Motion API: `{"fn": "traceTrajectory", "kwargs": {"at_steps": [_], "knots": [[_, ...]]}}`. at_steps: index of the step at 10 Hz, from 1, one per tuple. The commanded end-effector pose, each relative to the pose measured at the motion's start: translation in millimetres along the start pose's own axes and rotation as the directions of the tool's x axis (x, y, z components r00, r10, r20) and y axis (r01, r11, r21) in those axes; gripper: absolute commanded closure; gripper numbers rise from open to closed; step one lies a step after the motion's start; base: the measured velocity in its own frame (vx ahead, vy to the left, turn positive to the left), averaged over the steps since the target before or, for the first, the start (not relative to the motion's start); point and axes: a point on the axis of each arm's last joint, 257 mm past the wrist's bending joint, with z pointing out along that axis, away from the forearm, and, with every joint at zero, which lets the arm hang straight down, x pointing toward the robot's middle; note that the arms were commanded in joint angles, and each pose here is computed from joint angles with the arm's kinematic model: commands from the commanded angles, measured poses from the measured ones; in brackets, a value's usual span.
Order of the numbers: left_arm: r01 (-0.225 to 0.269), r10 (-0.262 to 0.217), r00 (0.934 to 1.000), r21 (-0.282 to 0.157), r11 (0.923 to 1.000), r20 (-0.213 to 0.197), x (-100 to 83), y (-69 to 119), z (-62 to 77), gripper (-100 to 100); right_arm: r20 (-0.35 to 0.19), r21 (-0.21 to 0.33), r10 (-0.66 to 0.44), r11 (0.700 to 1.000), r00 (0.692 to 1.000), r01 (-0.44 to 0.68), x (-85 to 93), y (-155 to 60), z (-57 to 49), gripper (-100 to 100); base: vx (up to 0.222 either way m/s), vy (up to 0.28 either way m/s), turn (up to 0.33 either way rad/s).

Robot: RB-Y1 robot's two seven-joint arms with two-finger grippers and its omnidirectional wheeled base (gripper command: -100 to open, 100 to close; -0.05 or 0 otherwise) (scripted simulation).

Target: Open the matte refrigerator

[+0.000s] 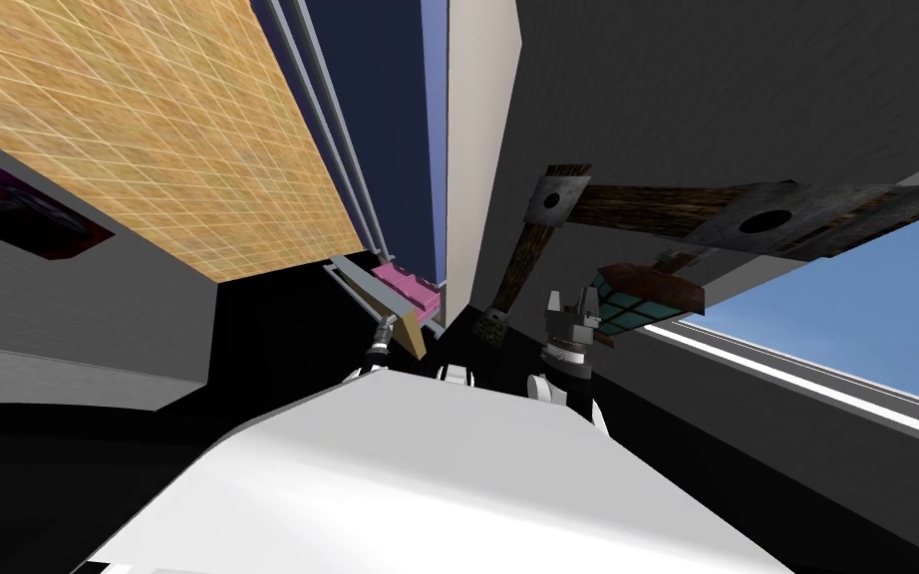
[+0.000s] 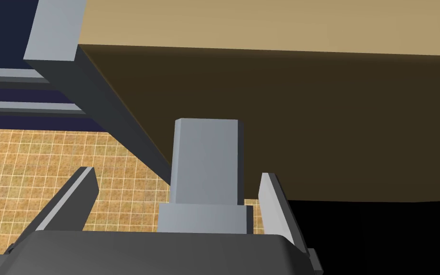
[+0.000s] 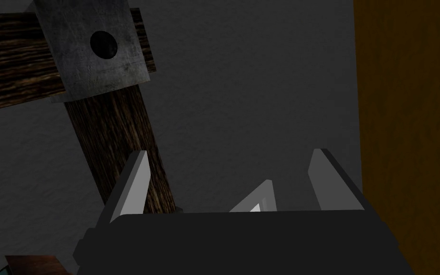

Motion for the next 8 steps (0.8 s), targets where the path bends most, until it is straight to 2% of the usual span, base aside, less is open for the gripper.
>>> {"fn": "traceTrajectory", "kwargs": {"at_steps": [1,2,4,7,8], "knots": [[0.001,-0.001,1.0,0.008,1.0,-0.007,-3.1,-15.6,26.2,-100,0.0,0.0,0.0,1.0,1.0,0.0,0.0,0,0.0,0,-0.084,-0.049,0.02],[0.001,-0.001,1.0,0.008,1.0,-0.007,-3.1,-15.6,26.2,-100,0.0,0.0,0.0,1.0,1.0,0.0,0.0,0,0.0,0,-0.058,-0.031,0.02],[0.001,0.0,1.0,0.009,1.0,-0.009,-8.0,-28.5,49.4,-100,0.0,0.0,0.0,1.0,1.0,0.0,0.0,0,0.0,0,-0.071,-0.056,0.018],[0.001,0.0,1.0,0.009,1.0,-0.009,-8.0,-28.5,49.4,-100,0.0,0.0,0.0,1.0,1.0,0.0,0.0,0,0.0,0,-0.02,-0.014,0.001],[0.0,0.0,1.0,-0.023,0.9997,-0.002,-11.8,-16.1,40.9,-100,0.0,0.0,0.0,1.0,1.0,0.0,0.0,0,0.0,0,0.01,0.012,0.002]]}}
